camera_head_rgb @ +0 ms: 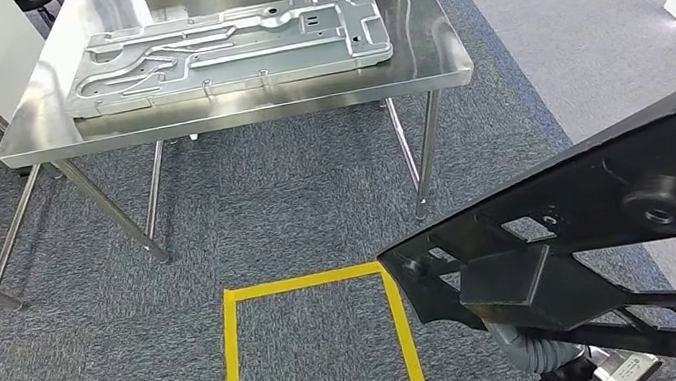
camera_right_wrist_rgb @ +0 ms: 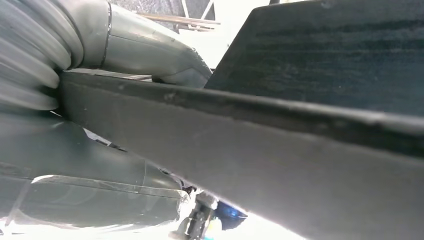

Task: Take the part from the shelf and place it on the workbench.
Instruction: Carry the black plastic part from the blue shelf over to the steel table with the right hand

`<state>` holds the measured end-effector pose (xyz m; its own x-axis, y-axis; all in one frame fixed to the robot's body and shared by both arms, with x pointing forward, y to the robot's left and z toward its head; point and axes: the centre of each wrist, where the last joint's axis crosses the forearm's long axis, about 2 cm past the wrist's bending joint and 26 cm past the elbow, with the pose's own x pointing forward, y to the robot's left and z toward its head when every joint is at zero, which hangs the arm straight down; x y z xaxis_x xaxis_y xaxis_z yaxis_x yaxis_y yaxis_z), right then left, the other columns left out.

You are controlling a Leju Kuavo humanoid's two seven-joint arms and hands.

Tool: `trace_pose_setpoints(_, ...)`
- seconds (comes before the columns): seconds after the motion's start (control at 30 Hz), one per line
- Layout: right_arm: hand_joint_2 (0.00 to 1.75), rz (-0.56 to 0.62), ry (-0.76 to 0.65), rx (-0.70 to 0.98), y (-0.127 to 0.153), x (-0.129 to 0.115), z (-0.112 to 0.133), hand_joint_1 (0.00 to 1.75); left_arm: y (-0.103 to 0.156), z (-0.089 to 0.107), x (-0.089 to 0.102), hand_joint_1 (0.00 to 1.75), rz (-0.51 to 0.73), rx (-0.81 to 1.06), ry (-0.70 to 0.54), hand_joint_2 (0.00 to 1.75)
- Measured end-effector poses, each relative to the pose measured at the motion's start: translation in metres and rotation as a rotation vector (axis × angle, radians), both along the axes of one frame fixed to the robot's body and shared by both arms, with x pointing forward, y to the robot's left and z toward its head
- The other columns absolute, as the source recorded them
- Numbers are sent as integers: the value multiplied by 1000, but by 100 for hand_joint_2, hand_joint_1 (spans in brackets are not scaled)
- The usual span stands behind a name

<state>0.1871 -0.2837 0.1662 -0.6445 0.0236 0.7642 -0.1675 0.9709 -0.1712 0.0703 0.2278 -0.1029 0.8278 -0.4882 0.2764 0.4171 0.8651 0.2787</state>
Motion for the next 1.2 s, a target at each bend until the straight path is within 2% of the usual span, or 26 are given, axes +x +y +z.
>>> trace_pose_setpoints(0.67, 175, 0, 8, -1, 0, -2, -1, 175, -3, -2, -15, 0, -2, -6, 43, 175)
trace_pose_setpoints(1.0, 175, -1, 0, 0, 0, -1, 0, 175, 0, -1, -5, 0, -7, -11, 7, 175)
trace_pose_setpoints(1.2, 175, -1, 0, 0, 0, -1, 0, 175, 0, -1, -7, 0, -8, -8, 11, 175)
